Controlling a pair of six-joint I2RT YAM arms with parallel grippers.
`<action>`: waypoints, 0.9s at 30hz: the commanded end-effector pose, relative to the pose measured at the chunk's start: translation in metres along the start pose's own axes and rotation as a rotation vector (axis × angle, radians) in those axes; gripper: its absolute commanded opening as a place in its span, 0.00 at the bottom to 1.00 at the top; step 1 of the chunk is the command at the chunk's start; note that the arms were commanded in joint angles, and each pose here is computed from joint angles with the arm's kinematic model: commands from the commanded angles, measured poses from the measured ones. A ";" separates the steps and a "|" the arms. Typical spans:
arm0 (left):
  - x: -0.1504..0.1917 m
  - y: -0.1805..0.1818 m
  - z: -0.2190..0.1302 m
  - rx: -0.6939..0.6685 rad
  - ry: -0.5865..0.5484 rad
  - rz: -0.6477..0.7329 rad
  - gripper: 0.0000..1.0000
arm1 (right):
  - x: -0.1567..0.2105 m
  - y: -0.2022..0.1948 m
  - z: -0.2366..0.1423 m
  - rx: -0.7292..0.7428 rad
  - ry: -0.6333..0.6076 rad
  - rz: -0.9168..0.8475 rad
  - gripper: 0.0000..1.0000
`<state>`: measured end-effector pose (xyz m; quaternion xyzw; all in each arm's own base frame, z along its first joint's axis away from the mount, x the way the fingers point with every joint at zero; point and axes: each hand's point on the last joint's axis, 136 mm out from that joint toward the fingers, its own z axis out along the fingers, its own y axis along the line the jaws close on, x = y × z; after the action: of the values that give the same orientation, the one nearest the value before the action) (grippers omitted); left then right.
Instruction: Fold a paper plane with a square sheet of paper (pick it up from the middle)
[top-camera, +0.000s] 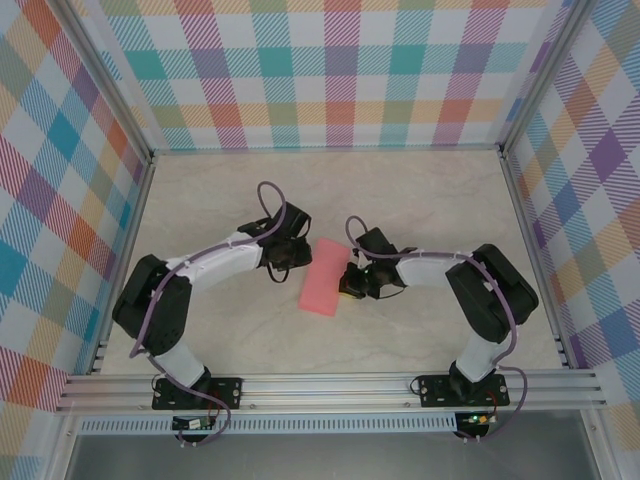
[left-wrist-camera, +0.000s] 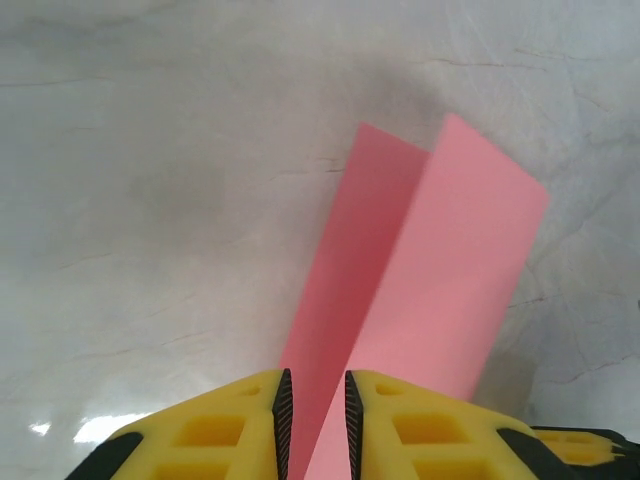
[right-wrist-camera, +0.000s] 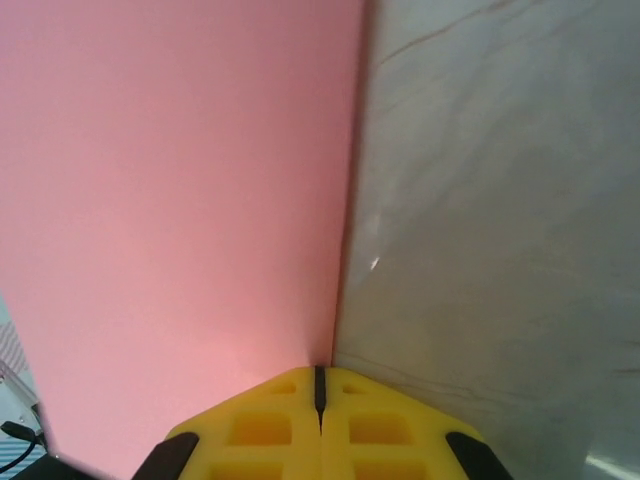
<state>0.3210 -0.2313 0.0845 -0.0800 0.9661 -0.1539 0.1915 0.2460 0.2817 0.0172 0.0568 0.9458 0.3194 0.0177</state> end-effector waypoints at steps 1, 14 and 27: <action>0.013 0.035 -0.014 -0.101 -0.013 -0.068 0.23 | -0.006 0.023 -0.007 -0.024 -0.037 0.006 0.00; 0.029 0.030 -0.047 0.058 -0.042 -0.137 0.28 | -0.042 0.060 -0.032 0.054 -0.099 -0.228 0.00; 0.045 0.004 -0.036 0.206 0.038 -0.179 0.32 | -0.102 0.035 0.011 0.206 -0.067 -0.180 0.01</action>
<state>0.2677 -0.2157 0.1002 -0.1429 0.9419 -0.2458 0.1790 0.3494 0.3198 0.0334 -0.0221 0.9654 0.2473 0.0802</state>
